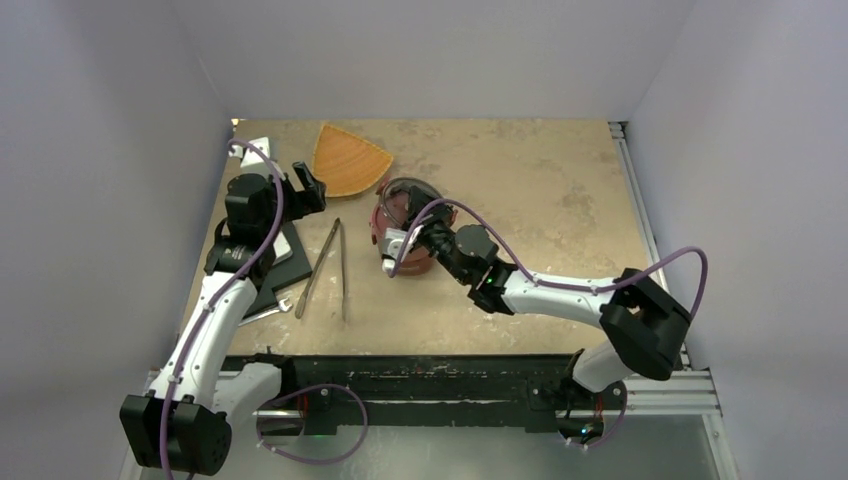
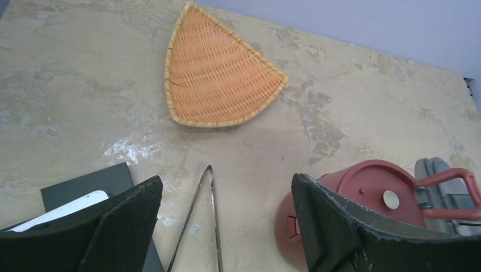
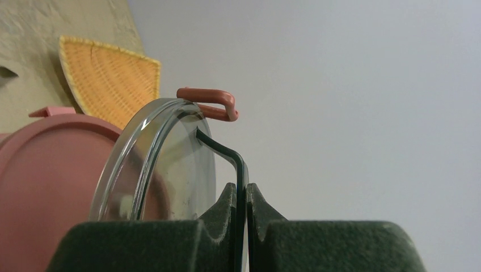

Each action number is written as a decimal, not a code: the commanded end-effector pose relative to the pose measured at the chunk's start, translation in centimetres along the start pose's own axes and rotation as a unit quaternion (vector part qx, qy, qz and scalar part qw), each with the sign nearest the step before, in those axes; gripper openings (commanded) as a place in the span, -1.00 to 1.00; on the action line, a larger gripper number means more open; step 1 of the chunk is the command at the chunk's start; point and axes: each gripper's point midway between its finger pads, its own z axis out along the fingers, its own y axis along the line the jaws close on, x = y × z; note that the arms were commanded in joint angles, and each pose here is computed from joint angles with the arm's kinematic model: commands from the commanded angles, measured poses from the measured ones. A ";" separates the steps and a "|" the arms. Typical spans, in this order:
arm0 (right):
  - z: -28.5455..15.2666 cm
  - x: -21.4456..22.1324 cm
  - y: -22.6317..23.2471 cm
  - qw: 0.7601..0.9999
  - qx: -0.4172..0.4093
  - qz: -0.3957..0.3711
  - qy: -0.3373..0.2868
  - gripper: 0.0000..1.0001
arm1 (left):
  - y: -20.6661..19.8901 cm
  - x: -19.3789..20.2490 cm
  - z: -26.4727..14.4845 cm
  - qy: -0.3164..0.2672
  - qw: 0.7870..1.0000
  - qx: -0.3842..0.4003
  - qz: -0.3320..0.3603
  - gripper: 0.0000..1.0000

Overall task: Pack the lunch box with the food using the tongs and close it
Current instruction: Close the box lid on the packing box.

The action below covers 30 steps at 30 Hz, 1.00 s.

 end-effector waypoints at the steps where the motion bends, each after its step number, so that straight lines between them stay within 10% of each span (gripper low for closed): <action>1: 0.7 -1.5 -4.1 0.996 0.064 -0.062 -0.006 -1.00 | 0.2 -1.3 -0.3 -0.027 1.000 0.000 0.012 0.67; 30: 1.4 -1.6 2.6 0.996 -0.006 -0.083 -0.031 -0.84 | 0.5 -1.0 -0.2 -0.022 1.000 0.003 0.004 0.67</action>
